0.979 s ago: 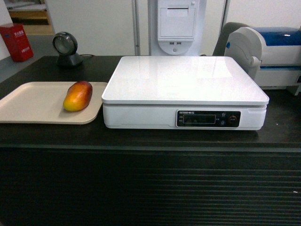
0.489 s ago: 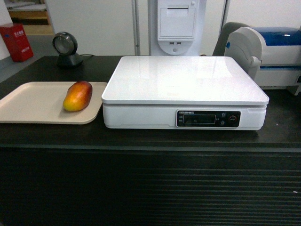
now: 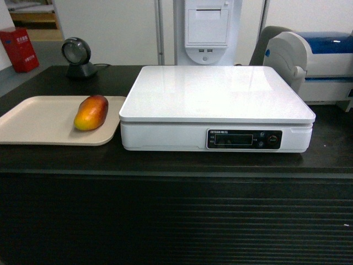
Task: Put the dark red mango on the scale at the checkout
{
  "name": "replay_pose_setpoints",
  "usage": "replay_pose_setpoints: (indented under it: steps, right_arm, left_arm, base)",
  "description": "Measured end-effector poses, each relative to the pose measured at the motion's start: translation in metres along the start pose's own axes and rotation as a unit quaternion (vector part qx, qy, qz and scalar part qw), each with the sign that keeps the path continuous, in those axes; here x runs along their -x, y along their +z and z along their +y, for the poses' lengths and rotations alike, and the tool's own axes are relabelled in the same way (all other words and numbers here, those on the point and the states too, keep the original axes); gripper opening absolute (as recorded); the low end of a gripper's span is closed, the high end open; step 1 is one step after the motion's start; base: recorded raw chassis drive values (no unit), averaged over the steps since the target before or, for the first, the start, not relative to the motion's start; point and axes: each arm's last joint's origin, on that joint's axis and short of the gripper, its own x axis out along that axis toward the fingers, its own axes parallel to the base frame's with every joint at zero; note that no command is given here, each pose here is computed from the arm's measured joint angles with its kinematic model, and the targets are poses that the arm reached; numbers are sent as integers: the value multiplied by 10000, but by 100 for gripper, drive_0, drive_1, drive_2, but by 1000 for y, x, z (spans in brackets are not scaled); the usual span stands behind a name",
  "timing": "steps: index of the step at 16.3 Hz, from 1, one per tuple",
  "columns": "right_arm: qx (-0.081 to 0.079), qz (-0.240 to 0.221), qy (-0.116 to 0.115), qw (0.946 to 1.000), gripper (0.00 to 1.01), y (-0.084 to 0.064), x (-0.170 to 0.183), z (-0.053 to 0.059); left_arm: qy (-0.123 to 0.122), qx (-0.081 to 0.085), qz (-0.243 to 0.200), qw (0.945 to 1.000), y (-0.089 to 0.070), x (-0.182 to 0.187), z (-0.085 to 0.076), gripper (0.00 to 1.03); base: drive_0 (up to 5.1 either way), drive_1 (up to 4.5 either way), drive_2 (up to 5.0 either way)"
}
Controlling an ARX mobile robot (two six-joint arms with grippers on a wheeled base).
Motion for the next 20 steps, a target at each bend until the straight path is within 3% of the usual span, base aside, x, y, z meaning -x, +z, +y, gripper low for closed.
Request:
replay_pose_setpoints:
  steps: [6,7,8,9,10,13,16,20]
  right_arm:
    - [0,0,0,10000,98,0,0,0]
    - [0,0,-2,10000,98,0,0,0]
    - [2,0,10,10000,98,0,0,0]
    - [0,-4,0,10000,98,0,0,0]
    - [0,-2,2,10000,98,0,0,0]
    - [0,-2,2,10000,98,0,0,0]
    - [0,-2,2,10000,98,0,0,0]
    - [0,-2,2,10000,98,0,0,0]
  left_arm:
    - [0,0,0,10000,0,0,0,98]
    - [418,185,693,9965,-1,-1,-1,98]
    - [836,291,971,9913,10,-11,2,98]
    - [1048,378,773,9908,31,-25,9,98]
    - [1026,424,510,9925,48,-40,16,98]
    - [456,296,461,9975,67,-108,33,98]
    - [0,165,759,9970,78,-194,44,98]
    - [-470,24,1680,9847,43,-304,35,98]
  base:
    - [0,0,0]
    - [0,0,0]
    - [0,0,0]
    - [0,0,0]
    - [0,0,0]
    - [0,0,0]
    - [0,0,0]
    - [0,0,0]
